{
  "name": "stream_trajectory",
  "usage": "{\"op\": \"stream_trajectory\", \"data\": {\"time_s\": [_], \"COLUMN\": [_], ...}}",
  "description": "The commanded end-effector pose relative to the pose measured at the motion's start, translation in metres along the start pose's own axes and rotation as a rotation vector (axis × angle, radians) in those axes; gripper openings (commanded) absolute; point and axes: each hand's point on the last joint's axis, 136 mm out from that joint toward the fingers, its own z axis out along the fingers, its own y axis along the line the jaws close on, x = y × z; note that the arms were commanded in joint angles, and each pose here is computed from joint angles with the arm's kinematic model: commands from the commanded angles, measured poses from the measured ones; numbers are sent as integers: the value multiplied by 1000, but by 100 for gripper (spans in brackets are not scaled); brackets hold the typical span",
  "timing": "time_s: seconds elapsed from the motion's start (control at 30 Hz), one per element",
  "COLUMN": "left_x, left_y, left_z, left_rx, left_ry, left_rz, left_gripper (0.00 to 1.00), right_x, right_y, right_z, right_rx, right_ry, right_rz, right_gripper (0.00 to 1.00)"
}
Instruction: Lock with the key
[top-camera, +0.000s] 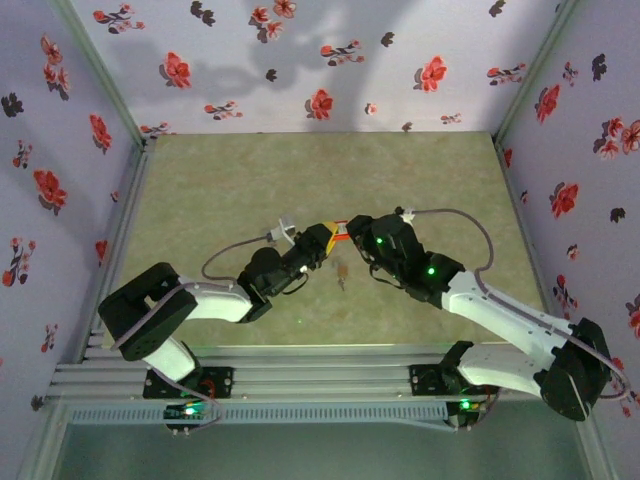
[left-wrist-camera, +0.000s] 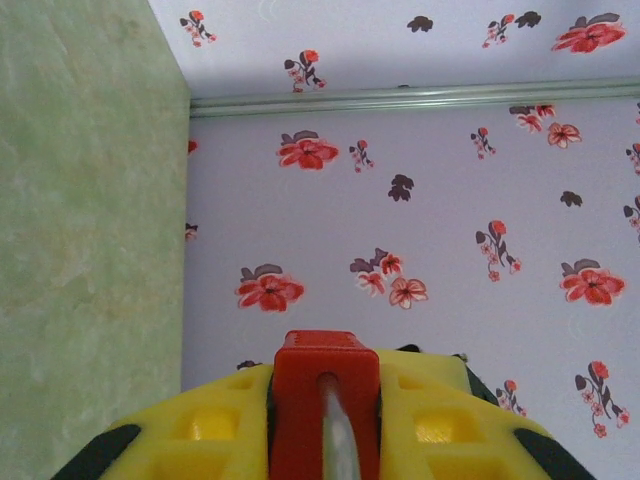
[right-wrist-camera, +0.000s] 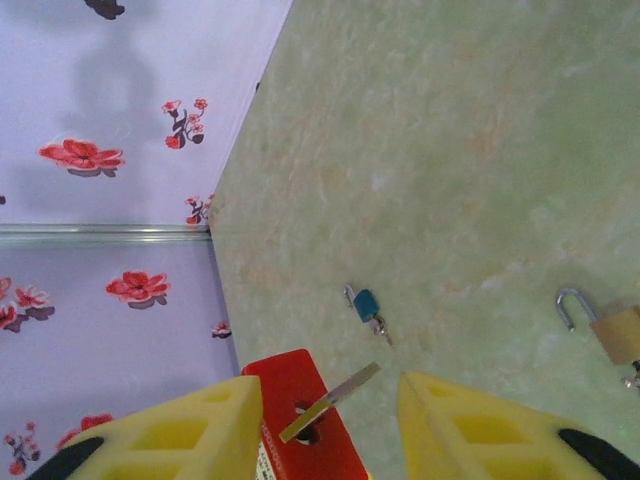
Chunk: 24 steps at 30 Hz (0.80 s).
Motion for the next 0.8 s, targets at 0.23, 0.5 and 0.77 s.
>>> {"op": "stream_trajectory", "data": {"time_s": [0.23,0.5,0.77], "left_x": [5,5,6], "left_y": [-23,-26,-32], "left_z": [4,4,2], "left_rx": [82,89,102], "left_ry": [-2,-3,-3], "left_rz": [-17,-21,-33], "left_gripper": [0,0,0], "right_x": [-11,-13,-14], "right_y": [-2,-3,-2], "right_z": [0,0,-1], "right_rx": [-9,-17,-47], "right_ry": [-38,-39,-46], "right_rz": [-2,11,21], "right_gripper": [24,18,17]}}
